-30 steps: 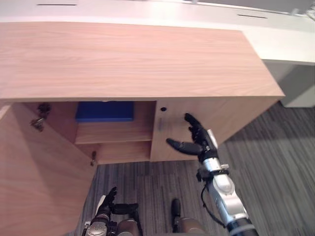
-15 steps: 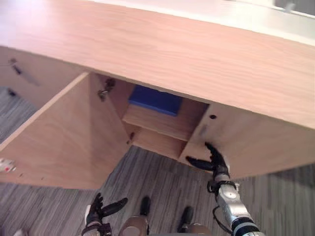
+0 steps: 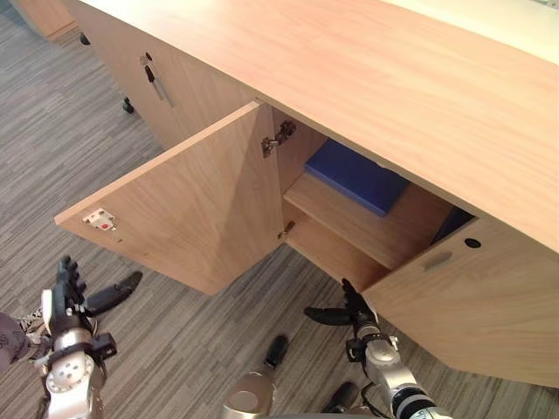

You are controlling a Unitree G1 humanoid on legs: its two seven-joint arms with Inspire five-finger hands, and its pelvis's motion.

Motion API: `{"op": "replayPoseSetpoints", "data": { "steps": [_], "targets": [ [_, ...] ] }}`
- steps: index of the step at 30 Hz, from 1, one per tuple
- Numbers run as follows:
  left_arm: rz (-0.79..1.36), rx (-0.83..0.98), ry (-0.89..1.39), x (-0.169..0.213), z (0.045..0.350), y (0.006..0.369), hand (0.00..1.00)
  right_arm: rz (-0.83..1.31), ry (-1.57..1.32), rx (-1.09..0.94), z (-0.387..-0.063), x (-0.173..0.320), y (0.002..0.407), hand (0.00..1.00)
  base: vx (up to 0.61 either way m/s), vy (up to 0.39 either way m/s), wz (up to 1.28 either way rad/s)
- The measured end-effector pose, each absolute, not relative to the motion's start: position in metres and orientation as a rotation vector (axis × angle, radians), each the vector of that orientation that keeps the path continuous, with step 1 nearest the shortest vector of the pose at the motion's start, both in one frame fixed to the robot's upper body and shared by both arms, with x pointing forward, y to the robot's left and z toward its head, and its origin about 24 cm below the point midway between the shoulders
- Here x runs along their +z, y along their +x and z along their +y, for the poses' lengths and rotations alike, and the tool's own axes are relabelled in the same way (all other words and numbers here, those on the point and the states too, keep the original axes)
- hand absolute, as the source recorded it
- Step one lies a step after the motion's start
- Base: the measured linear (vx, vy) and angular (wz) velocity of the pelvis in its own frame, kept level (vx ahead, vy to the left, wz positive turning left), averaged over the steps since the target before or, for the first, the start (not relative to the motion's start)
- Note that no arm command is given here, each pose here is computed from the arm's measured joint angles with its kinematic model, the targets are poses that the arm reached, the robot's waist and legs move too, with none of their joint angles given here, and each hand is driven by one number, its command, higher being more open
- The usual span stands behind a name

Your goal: Walk over to the cabinet, pick up the folder, carry it to the office cabinet, place the folder inside the office cabinet, then close the office cabinet door

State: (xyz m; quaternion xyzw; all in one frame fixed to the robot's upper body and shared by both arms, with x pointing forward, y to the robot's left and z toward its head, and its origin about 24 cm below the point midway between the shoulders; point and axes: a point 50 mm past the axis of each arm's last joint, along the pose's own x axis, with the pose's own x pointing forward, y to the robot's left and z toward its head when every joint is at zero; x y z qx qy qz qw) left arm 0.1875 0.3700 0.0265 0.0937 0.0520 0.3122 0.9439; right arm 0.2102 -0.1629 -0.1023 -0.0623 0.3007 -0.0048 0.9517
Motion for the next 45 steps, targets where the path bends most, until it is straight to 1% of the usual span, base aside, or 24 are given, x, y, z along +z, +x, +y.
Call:
{"op": "replayPoseSetpoints", "data": {
  "steps": [2,5,11,13,18,20,21,23,24,25,26,28,29,30,33,34,35,37,38,41,43,45],
  "targets": [
    [0.018,0.595,0.221,0.049,0.368,0.203,1.00,0.638,-0.114,-0.020,-0.167,-0.108,0.199,1.00,-0.04,0.000,-0.05],
    [-0.051,0.570,0.218,0.062,0.360,0.212,1.00,0.683,-0.102,-0.051,-0.174,-0.116,0.182,1.00,-0.01,0.000,-0.10],
    [-0.013,0.602,0.210,0.052,0.362,0.199,1.00,0.754,-0.069,-0.136,-0.188,-0.127,0.155,1.00,-0.04,0.003,-0.26],
    [0.021,0.610,0.162,0.037,0.352,0.186,1.00,0.769,-0.057,-0.169,-0.193,-0.129,0.148,1.00,-0.07,0.015,-0.30],
    [0.162,0.551,0.033,-0.008,0.302,0.148,1.00,0.821,-0.018,-0.235,-0.199,-0.136,0.131,1.00,-0.07,0.032,-0.21],
    [0.294,0.463,-0.019,-0.035,0.270,0.126,1.00,0.847,0.003,-0.254,-0.197,-0.139,0.122,1.00,-0.06,0.035,-0.32],
    [0.325,0.434,-0.031,-0.041,0.261,0.122,1.00,0.854,0.006,-0.254,-0.196,-0.140,0.121,1.00,-0.05,0.028,-0.35],
    [0.413,0.309,-0.062,-0.057,0.227,0.110,1.00,0.859,0.017,-0.249,-0.192,-0.141,0.121,1.00,-0.06,0.026,-0.41],
    [0.428,0.276,-0.060,-0.059,0.220,0.109,1.00,0.857,0.020,-0.248,-0.191,-0.141,0.122,1.00,-0.07,0.024,-0.45],
    [0.448,0.190,-0.051,-0.062,0.205,0.108,1.00,0.852,0.027,-0.244,-0.189,-0.140,0.125,1.00,-0.08,0.023,-0.62],
    [0.446,0.067,-0.035,-0.063,0.186,0.114,1.00,0.844,0.031,-0.238,-0.186,-0.139,0.128,1.00,-0.07,0.024,-0.71],
    [0.430,-0.031,-0.016,-0.063,0.167,0.125,1.00,0.827,0.031,-0.221,-0.182,-0.137,0.135,1.00,-0.05,0.039,-0.89],
    [0.406,-0.103,0.010,-0.062,0.156,0.138,1.00,0.821,0.028,-0.215,-0.181,-0.137,0.138,1.00,-0.03,0.048,-0.90],
    [0.389,-0.131,0.025,-0.061,0.151,0.145,1.00,0.820,0.027,-0.212,-0.180,-0.136,0.138,1.00,-0.01,0.044,-0.85],
    [0.261,-0.249,0.133,-0.043,0.133,0.188,1.00,0.808,0.021,-0.201,-0.179,-0.135,0.142,1.00,0.02,0.035,-0.67],
    [0.199,-0.272,0.177,-0.032,0.130,0.204,1.00,0.803,0.016,-0.197,-0.179,-0.134,0.143,1.00,0.05,0.033,-0.61],
    [0.171,-0.275,0.198,-0.026,0.130,0.212,1.00,0.803,0.013,-0.192,-0.178,-0.134,0.143,1.00,0.07,0.026,-0.51],
    [0.122,-0.209,0.288,-0.015,0.143,0.237,1.00,0.809,0.006,-0.190,-0.179,-0.134,0.142,1.00,0.09,0.013,-0.40],
    [0.116,-0.191,0.305,-0.013,0.149,0.242,1.00,0.810,0.005,-0.191,-0.180,-0.135,0.141,1.00,0.12,-0.001,-0.31],
    [0.083,-0.054,0.404,0.003,0.187,0.260,1.00,0.824,0.002,-0.191,-0.182,-0.136,0.139,1.00,0.15,-0.026,-0.26],
    [0.080,0.016,0.471,0.009,0.207,0.266,1.00,0.830,0.001,-0.194,-0.183,-0.137,0.138,1.00,0.13,-0.025,-0.12],
    [0.089,0.046,0.509,0.011,0.218,0.265,1.00,0.827,-0.002,-0.200,-0.186,-0.136,0.139,1.00,0.11,-0.024,-0.06]
  ]
}}
